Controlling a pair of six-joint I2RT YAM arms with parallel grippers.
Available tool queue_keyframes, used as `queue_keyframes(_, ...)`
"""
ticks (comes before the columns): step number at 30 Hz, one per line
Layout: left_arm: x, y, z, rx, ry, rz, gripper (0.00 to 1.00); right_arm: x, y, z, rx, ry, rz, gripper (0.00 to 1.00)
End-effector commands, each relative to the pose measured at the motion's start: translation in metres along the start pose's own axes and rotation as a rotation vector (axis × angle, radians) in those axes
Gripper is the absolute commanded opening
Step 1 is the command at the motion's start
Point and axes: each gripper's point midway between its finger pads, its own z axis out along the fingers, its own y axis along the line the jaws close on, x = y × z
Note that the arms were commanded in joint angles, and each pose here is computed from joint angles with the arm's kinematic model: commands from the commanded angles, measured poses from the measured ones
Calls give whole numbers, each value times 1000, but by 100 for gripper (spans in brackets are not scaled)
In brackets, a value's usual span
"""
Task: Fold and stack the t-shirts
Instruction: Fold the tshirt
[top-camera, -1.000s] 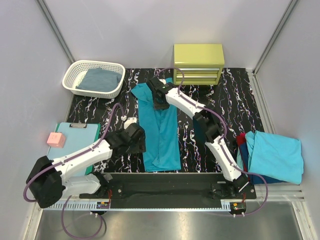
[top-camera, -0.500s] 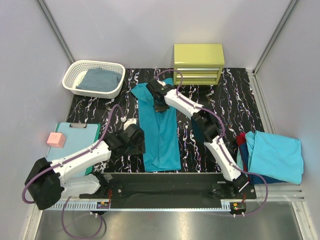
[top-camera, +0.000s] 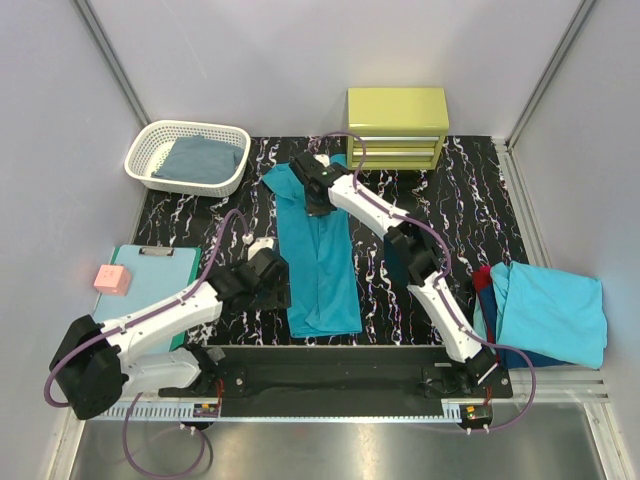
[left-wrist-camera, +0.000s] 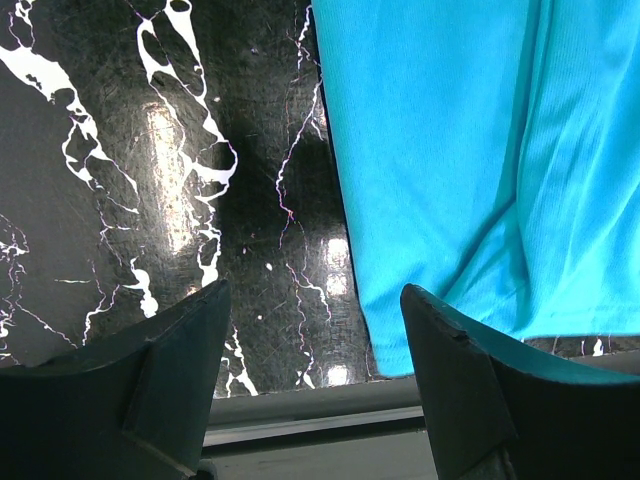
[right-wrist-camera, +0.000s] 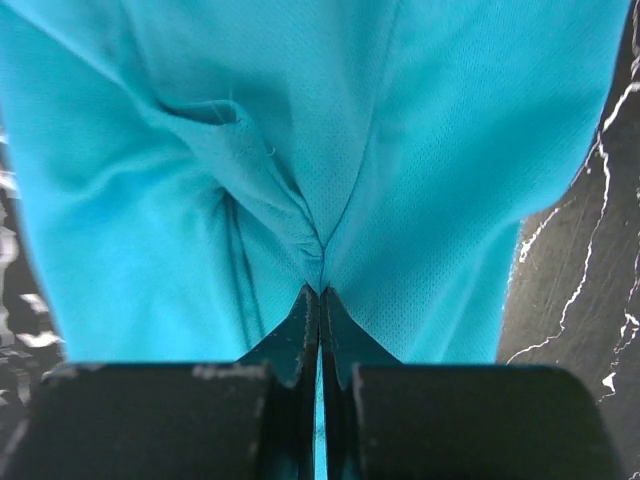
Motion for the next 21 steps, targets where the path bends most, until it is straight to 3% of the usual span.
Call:
queue_keyframes(1, -5, -7, -2, 41, -19, 0, 74, -43, 20, -47, -45, -144, 18, 0)
queue_keyframes(16, -1, -13, -1, 66, 8, 6, 74, -25, 16, -29, 7, -101, -24, 0)
queue_keyframes(21, 13, -31, 3, 111, 55, 45, 73, -23, 11, -23, 31, -97, -22, 24)
